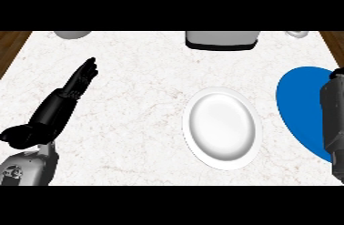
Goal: Pick the lemon from the plate and place it in the plate
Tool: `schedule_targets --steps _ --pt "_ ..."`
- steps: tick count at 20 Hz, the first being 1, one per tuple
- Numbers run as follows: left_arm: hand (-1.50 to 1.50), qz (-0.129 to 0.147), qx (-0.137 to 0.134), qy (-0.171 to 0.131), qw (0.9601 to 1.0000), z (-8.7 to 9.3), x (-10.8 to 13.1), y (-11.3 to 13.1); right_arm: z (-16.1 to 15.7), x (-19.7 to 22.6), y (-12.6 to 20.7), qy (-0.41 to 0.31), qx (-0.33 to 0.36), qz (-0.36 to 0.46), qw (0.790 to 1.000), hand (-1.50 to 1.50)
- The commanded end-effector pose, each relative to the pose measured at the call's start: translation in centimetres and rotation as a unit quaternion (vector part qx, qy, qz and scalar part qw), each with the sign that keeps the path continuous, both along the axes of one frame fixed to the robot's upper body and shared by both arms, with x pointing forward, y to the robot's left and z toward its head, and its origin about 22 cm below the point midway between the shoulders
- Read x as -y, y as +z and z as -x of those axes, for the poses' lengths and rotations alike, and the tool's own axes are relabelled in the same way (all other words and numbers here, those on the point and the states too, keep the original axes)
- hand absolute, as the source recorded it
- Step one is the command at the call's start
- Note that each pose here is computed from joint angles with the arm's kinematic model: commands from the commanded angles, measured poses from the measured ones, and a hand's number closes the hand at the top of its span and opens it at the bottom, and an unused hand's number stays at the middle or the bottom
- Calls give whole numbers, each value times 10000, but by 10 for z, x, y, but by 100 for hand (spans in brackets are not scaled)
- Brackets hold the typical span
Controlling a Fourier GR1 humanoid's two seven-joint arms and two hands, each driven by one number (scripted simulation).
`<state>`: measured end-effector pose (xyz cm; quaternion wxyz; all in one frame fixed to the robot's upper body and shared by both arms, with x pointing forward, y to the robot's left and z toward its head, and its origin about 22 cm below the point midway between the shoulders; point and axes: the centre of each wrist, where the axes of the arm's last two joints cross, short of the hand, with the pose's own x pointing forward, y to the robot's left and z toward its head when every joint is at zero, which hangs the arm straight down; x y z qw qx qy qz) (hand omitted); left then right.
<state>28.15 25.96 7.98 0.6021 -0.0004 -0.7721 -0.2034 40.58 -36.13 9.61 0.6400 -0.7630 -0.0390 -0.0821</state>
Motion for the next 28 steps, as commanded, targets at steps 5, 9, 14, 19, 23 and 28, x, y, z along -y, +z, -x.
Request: schedule_targets --steps 5,9,14,19,23,28 --pt "0 35 2 7 10000 3 8 -10 35 11 -63 -1207 835 -358 9885 -150" --pt "0 -42 51 24 10000 -1 -2 9 31 -1 -56 -840 1307 115 9878 -150" --pt "0 3 88 68 9999 4 -21 6 27 -6 -42 -373 1714 707 9820 -150" --pt "0 -12 -103 48 9999 -7 0 -3 20 -31 -27 98 3025 883 9490 -150" --pt "0 -51 -92 103 9999 2 3 -2 21 -51 -14 159 4170 894 9044 -150" --pt "0 -18 -104 109 9999 3 -8 -6 31 -61 -15 260 5024 1037 8580 -150"
